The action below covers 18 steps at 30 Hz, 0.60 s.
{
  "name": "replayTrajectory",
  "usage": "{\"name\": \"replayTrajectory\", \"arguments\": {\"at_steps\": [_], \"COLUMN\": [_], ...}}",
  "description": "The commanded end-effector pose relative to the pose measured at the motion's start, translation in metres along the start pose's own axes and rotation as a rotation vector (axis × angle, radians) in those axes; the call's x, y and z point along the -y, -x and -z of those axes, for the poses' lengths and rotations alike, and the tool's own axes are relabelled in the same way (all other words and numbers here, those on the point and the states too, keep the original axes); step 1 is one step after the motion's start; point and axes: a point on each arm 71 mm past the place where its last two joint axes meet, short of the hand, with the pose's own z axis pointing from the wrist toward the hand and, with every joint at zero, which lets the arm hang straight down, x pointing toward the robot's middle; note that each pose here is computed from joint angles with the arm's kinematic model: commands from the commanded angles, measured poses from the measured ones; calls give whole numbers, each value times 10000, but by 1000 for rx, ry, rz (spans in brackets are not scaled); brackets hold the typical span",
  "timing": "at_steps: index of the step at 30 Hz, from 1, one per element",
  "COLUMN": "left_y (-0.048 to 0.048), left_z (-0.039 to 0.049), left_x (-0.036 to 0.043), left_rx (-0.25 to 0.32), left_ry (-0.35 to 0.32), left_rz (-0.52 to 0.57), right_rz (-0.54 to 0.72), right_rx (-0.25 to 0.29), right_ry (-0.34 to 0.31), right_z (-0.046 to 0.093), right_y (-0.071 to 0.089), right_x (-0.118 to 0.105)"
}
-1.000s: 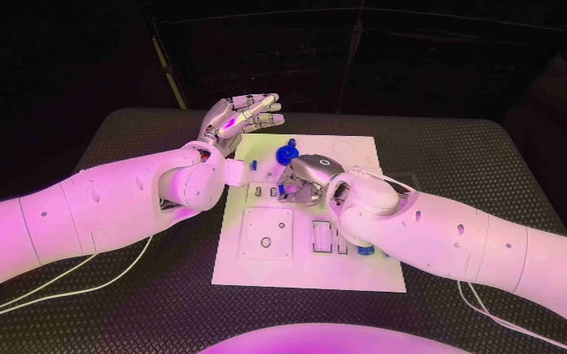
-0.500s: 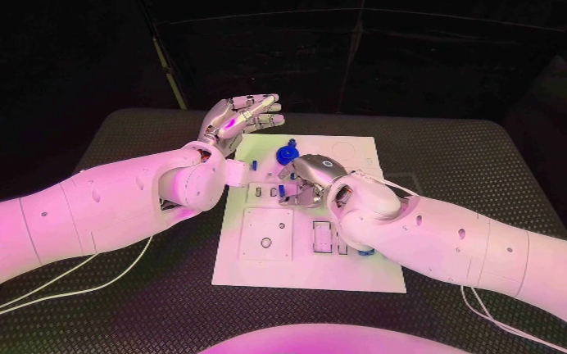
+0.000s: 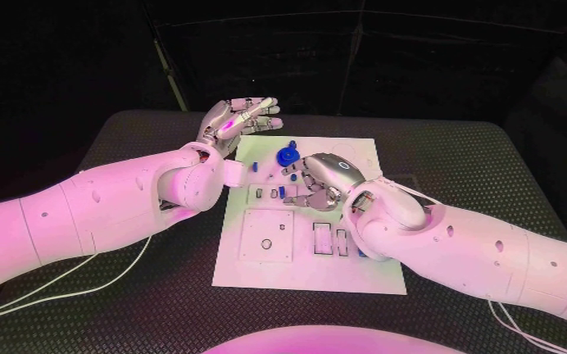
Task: Assemble the parts on the task board
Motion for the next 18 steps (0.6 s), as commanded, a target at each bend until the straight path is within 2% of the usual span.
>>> {"name": "replayTrajectory", "arguments": {"at_steps": [1, 5, 9, 10, 14, 18], "left_y": [10, 60, 138, 141, 175, 189], "left_z": [-6, 3, -7, -7, -14, -21], "left_x": [-5, -18, 1, 2, 32, 56], "left_rx": [-38, -78, -146, -151, -259, -344], "left_ry": [21, 63, 177, 185, 348, 527], "left_rz": [-38, -110, -266, -275, -462, -659], "right_rz": [-56, -103, -185, -189, -244, -271], "right_rx": [46, 18, 18, 20, 49, 71], "right_ry": [75, 64, 13, 10, -46, -97], "right_z": [80, 184, 312, 318, 425, 476], "right_y": [124, 276, 529, 543, 781, 938], "right_x": [-46, 34, 172, 179, 326, 470]}}
